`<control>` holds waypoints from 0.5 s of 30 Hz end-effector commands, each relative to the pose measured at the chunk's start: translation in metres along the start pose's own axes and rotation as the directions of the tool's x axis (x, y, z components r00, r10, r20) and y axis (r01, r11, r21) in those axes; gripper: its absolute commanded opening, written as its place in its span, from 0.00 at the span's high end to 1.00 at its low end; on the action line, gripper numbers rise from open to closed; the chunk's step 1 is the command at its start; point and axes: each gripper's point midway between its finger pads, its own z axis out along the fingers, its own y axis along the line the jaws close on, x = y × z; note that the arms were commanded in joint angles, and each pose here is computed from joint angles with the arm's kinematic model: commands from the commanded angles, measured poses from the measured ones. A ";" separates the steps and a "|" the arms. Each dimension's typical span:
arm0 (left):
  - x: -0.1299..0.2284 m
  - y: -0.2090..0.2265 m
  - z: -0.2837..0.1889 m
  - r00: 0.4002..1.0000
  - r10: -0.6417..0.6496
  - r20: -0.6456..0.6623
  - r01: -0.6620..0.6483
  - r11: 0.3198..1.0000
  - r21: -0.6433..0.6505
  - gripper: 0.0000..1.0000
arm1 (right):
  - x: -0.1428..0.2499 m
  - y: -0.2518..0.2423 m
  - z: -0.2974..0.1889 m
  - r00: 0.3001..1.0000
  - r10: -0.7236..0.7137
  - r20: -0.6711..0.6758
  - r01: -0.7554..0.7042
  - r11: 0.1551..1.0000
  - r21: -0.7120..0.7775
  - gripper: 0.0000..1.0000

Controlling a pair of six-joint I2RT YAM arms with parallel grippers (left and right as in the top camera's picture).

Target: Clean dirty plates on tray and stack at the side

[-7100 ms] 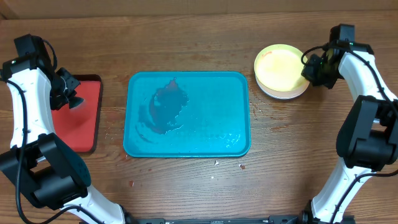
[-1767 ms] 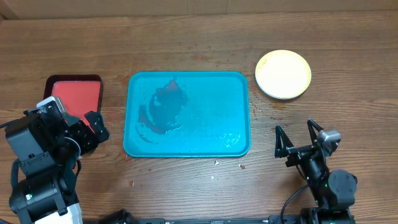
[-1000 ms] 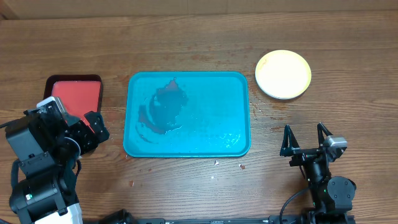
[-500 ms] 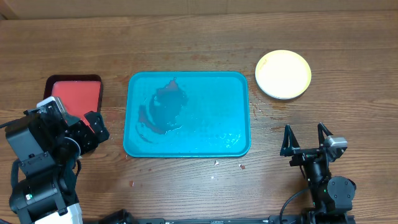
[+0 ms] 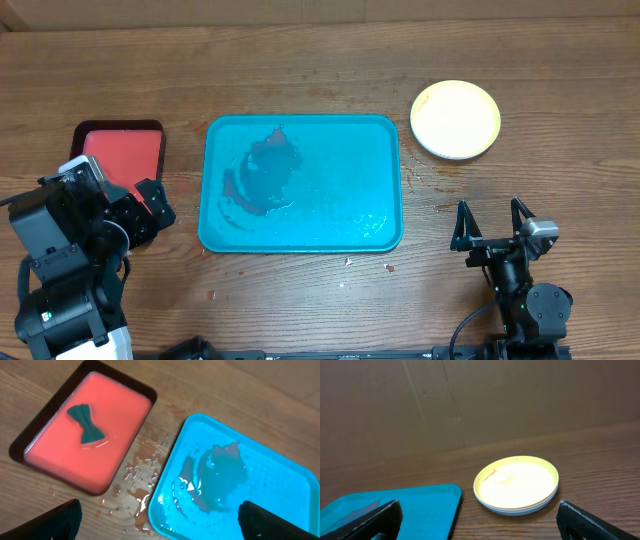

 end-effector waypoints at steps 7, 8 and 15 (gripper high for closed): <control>0.037 -0.037 0.006 0.965 0.253 -0.062 -0.243 0.961 0.131 0.00 | 0.001 -0.004 0.000 1.000 -0.004 0.009 0.004 1.000 0.015 0.00; 0.041 -0.044 0.005 0.950 0.309 -0.042 -0.299 0.941 0.158 0.00 | 0.001 -0.004 0.000 1.000 -0.004 0.009 0.004 1.000 0.015 0.00; 0.067 -0.067 -0.006 0.854 0.489 0.179 -0.520 0.821 0.235 0.00 | 0.001 -0.004 0.000 1.000 -0.004 0.009 0.004 1.000 0.015 0.00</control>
